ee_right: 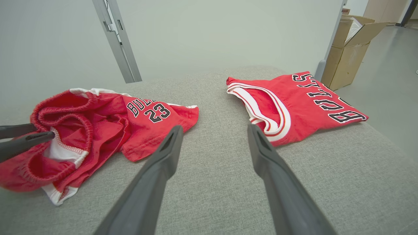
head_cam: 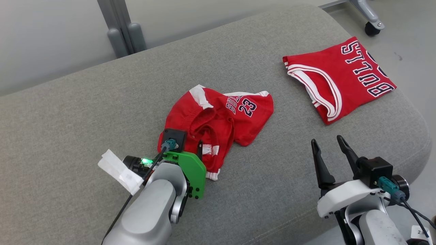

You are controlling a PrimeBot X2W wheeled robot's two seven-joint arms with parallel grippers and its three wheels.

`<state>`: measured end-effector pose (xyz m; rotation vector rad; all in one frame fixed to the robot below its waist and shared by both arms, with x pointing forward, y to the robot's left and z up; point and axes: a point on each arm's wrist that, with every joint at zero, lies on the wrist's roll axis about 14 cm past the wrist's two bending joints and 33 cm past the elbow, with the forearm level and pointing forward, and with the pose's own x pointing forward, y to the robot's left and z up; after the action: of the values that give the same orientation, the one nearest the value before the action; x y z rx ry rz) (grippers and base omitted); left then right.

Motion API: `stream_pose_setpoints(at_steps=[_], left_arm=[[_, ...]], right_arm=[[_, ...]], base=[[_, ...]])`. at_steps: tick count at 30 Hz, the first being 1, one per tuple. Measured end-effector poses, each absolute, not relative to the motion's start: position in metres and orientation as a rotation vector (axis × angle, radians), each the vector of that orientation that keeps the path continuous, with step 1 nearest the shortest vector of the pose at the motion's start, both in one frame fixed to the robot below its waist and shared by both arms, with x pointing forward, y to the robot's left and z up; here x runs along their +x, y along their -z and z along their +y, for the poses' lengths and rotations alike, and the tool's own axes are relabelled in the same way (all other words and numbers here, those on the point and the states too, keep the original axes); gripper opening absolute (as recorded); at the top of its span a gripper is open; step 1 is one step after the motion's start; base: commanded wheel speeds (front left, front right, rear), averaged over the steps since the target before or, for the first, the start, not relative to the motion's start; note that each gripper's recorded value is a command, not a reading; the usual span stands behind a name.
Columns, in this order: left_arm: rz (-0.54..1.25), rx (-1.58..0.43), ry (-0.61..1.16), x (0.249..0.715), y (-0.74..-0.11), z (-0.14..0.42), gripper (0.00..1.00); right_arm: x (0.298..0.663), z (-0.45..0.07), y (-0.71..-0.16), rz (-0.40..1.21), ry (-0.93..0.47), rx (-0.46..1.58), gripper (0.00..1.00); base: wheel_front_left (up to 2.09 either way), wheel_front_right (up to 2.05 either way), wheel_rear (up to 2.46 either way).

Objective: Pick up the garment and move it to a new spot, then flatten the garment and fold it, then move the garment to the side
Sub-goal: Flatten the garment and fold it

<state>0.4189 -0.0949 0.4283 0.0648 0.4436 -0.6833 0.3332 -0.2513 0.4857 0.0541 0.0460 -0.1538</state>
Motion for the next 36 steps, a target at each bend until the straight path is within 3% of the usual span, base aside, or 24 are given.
stream_pose_setpoints(at_steps=[2,3,4,14,21,22,23,31,36], left_arm=[[0.462,0.077,0.681,0.42,-0.423,-0.093,1.0],[0.467,0.078,0.681,0.42,-0.422,-0.092,0.44],[0.474,0.079,0.683,0.42,-0.42,-0.092,0.0],[0.422,-0.119,0.598,0.448,-0.439,-0.076,0.0],[0.377,-0.281,0.39,0.478,-0.443,-0.01,0.0],[0.39,-0.284,0.363,0.478,-0.438,0.0,0.44],[0.4,-0.283,0.34,0.477,-0.432,0.01,1.0],[0.374,-0.308,0.247,0.48,-0.429,0.046,1.0],[0.275,-0.324,0.366,0.481,-0.466,0.026,1.0]], right_arm=[[0.335,-0.251,-0.486,0.045,0.152,0.054,1.0],[0.335,-0.251,-0.486,0.044,0.151,0.055,1.0],[0.335,-0.251,-0.486,0.043,0.151,0.057,1.0],[0.341,-0.251,-0.484,0.042,0.154,0.062,1.0],[0.35,-0.24,-0.485,0.039,0.115,0.06,1.0],[0.352,-0.237,-0.485,0.041,0.108,0.062,1.0],[0.353,-0.236,-0.485,0.041,0.102,0.063,1.0],[0.358,-0.23,-0.486,0.038,0.081,0.064,1.0],[0.36,-0.228,-0.488,0.033,0.073,0.064,1.0]], base=[[0.0,0.0,0.0],[0.0,0.0,0.0],[0.0,0.0,0.0],[0.0,0.0,0.0],[0.0,0.0,0.0],[0.0,0.0,0.0],[0.0,0.0,0.0],[0.0,0.0,0.0],[0.0,0.0,0.0]])
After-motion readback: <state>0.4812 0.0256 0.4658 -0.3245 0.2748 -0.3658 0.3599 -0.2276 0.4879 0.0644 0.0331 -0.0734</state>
